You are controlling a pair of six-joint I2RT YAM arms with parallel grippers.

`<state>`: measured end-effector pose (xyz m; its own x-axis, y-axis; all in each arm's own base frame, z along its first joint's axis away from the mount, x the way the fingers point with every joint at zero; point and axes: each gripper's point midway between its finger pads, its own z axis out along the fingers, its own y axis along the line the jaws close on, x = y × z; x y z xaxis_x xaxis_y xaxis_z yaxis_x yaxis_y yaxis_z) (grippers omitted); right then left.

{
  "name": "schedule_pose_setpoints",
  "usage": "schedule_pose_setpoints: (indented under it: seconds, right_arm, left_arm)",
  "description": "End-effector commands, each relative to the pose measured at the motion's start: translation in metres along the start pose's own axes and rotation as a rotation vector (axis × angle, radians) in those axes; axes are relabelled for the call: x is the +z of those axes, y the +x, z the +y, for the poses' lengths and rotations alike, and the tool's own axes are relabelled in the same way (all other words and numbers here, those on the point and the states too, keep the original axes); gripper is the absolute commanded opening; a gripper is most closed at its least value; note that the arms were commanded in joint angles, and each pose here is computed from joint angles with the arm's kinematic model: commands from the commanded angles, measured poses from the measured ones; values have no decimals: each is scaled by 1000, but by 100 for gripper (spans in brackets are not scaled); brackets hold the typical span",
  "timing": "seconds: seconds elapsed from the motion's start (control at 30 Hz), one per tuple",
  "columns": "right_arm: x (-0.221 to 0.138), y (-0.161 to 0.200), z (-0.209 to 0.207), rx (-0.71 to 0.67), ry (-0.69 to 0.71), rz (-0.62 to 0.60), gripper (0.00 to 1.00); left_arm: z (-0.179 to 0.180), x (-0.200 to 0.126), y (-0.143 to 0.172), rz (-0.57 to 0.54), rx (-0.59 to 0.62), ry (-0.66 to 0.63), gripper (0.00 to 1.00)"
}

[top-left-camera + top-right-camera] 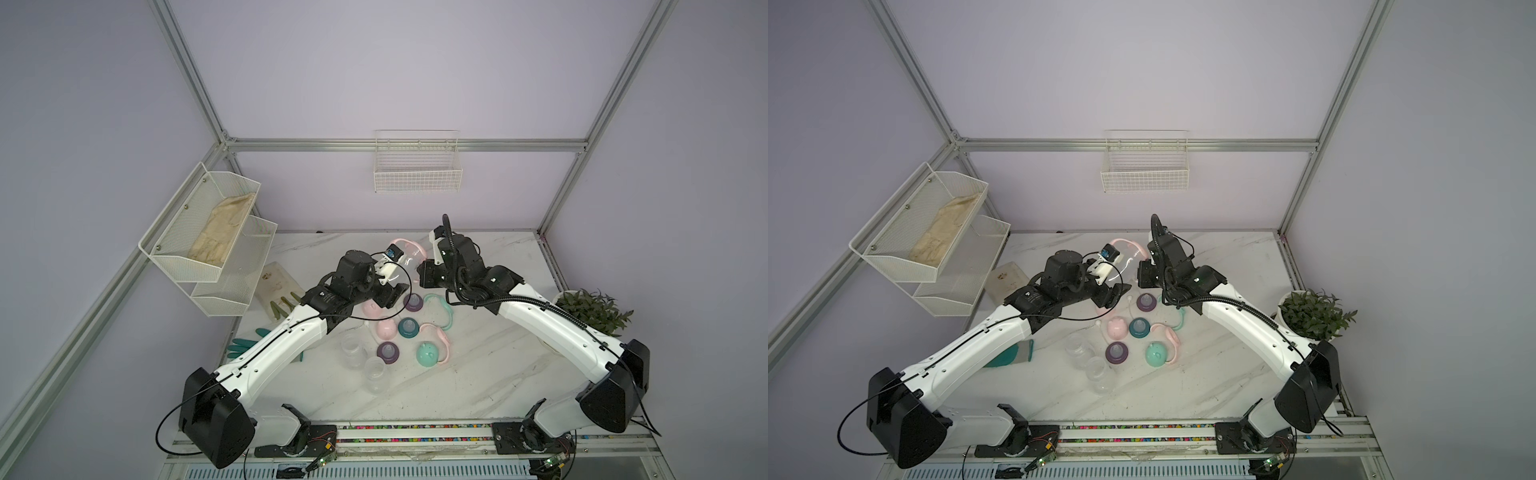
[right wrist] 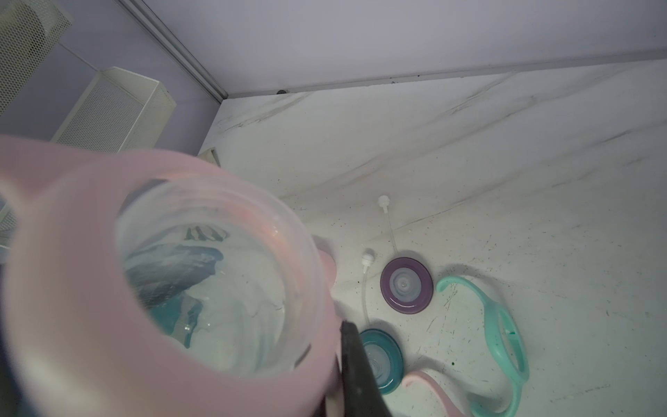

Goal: Assemble the baby bottles
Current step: Put on the handle of the baby bottle.

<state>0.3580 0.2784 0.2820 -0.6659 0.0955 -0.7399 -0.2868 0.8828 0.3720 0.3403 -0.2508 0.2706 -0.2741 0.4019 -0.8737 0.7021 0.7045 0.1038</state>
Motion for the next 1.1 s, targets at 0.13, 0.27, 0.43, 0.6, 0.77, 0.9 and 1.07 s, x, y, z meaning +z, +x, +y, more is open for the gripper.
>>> schedule_pose_setpoints:
  seconds: [0.13, 0.27, 0.43, 0.6, 0.77, 0.9, 1.07]
  right_arm:
    - [-8, 3, 16, -71, -64, -10, 0]
    - [-9, 12, 19, -142, -58, -5, 0]
    - [-10, 19, 34, -244, -69, -12, 0]
    - [-5, 32, 46, -330, -85, 3, 0]
    - [1, 45, 40, -432, -22, 28, 0]
    - [-5, 41, 46, -425, -47, -4, 0]
    - [-16, 25, 63, -374, -124, -79, 0]
  left_arm:
    - [19, -12, -35, -85, -23, -96, 0]
    - [22, -11, -36, -81, -38, -112, 0]
    - [15, -2, -35, -40, -47, -61, 0]
    - [18, 1, -36, -32, -63, -80, 0]
    - [25, -7, -44, -46, -101, -117, 0]
    - [18, -8, -50, -54, -110, -69, 0]
    - [21, -2, -43, -35, -112, -92, 0]
